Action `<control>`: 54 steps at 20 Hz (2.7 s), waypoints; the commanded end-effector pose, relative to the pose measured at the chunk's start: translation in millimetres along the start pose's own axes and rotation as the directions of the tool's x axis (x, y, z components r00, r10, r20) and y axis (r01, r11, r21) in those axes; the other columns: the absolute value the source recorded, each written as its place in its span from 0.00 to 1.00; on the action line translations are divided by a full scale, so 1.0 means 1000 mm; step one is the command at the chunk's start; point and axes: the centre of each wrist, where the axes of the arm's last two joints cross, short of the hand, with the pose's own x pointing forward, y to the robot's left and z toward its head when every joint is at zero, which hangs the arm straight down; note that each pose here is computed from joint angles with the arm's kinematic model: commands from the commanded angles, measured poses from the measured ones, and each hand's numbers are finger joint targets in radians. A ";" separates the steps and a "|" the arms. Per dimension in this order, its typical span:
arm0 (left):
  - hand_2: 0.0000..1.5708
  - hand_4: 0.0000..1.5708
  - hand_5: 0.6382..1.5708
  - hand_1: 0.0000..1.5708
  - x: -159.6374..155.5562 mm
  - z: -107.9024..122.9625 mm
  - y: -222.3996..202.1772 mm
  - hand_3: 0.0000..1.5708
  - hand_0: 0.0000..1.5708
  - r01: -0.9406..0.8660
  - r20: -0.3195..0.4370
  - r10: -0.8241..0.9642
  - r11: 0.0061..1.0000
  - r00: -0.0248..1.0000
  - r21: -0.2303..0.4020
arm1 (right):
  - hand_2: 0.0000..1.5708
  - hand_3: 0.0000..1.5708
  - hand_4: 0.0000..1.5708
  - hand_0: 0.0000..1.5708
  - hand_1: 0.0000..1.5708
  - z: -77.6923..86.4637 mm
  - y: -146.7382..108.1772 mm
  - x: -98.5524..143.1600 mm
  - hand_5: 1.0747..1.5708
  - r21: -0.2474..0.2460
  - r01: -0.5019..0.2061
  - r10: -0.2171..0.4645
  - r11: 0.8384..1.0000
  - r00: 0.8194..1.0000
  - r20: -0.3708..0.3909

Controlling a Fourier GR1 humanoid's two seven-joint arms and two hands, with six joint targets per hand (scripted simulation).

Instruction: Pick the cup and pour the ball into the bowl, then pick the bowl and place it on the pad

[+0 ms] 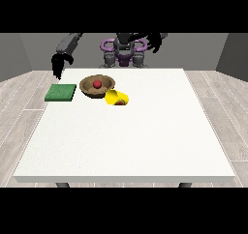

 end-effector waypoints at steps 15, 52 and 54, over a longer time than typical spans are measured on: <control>0.00 0.19 0.93 0.00 -0.010 -0.038 0.279 0.00 0.00 -0.331 0.116 0.343 0.937 0.932 -0.107 | 0.00 0.00 0.00 0.00 0.00 -0.028 0.060 -0.026 1.00 -0.069 0.064 -0.059 0.996 0.995 0.082; 0.00 0.46 1.00 0.00 -0.042 0.003 0.392 0.00 0.00 -0.336 0.019 0.336 0.939 0.942 0.079 | 1.00 1.00 0.66 1.00 1.00 -0.057 0.052 0.010 0.93 -0.198 -0.139 0.082 0.970 0.959 -0.271; 0.00 0.46 1.00 0.00 -0.078 0.022 0.394 0.00 0.00 -0.338 -0.032 0.342 0.937 0.939 0.093 | 1.00 1.00 0.65 1.00 1.00 -0.054 0.064 0.010 0.94 -0.163 -0.218 0.163 0.962 0.941 -0.298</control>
